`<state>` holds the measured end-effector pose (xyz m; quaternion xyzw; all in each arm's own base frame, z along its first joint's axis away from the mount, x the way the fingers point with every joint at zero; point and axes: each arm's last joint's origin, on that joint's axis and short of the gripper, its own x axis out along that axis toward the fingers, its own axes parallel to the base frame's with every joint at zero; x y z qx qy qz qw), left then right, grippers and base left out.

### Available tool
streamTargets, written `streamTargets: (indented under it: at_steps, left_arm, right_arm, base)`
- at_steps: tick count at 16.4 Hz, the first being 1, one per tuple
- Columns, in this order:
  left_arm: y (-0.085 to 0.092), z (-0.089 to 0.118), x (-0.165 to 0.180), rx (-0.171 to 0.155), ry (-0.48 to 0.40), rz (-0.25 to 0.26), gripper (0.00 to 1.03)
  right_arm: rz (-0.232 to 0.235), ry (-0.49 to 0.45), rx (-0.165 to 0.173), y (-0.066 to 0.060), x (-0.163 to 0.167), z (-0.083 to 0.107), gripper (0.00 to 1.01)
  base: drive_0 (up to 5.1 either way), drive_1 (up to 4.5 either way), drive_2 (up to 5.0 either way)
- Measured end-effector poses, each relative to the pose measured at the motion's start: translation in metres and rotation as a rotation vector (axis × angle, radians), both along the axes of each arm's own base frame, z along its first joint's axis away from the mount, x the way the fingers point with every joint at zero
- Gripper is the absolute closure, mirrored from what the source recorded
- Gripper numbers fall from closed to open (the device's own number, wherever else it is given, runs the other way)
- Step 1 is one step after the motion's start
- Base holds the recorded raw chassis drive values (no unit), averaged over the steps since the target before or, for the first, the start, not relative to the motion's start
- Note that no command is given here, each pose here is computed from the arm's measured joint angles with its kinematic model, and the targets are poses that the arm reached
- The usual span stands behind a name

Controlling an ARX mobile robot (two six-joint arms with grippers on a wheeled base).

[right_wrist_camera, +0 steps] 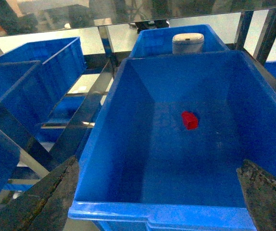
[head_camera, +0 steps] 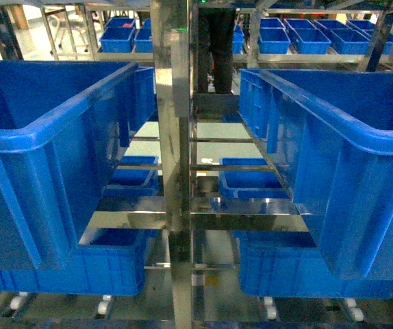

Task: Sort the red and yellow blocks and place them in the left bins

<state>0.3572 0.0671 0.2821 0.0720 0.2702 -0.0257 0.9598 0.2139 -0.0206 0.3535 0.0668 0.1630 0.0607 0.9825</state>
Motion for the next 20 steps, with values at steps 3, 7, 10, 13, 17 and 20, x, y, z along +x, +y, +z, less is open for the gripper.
streamTargets:
  at_steps: [3,7,10,13,17,20]
  left_arm:
    - [0.003,-0.04,0.035,0.126,0.051,-0.03,0.77]
    - [0.013,-0.053,0.064,0.215,0.073,-0.038,0.77]
    - [0.021,-0.065,0.086,0.259,0.063,-0.036,0.77]
    - [0.024,-0.064,0.089,0.198,0.115,-0.061,0.58]
    - [-0.006,-0.025,0.047,0.076,0.082,-0.133,0.09]
    - [-0.015,-0.011,0.001,-0.026,0.119,-0.171,0.05]
  right_arm:
    - [0.0,0.0,0.0,0.0,0.0,0.0,0.03]
    - [0.0,0.0,0.0,0.0,0.0,0.0,0.03]
    - [0.0,0.0,0.0,0.0,0.0,0.0,0.03]
    - [0.0,0.0,0.0,0.0,0.0,0.0,0.03]
    - [0.0,0.0,0.0,0.0,0.0,0.0,0.03]
    - [0.0,0.0,0.0,0.0,0.0,0.0,0.03]
  base:
    - [0.0,0.0,0.0]
    - [0.0,0.0,0.0]
    - [0.0,0.0,0.0]
    - [0.0,0.0,0.0]
    - [0.0,0.0,0.0]
    - [0.0,0.0,0.0]
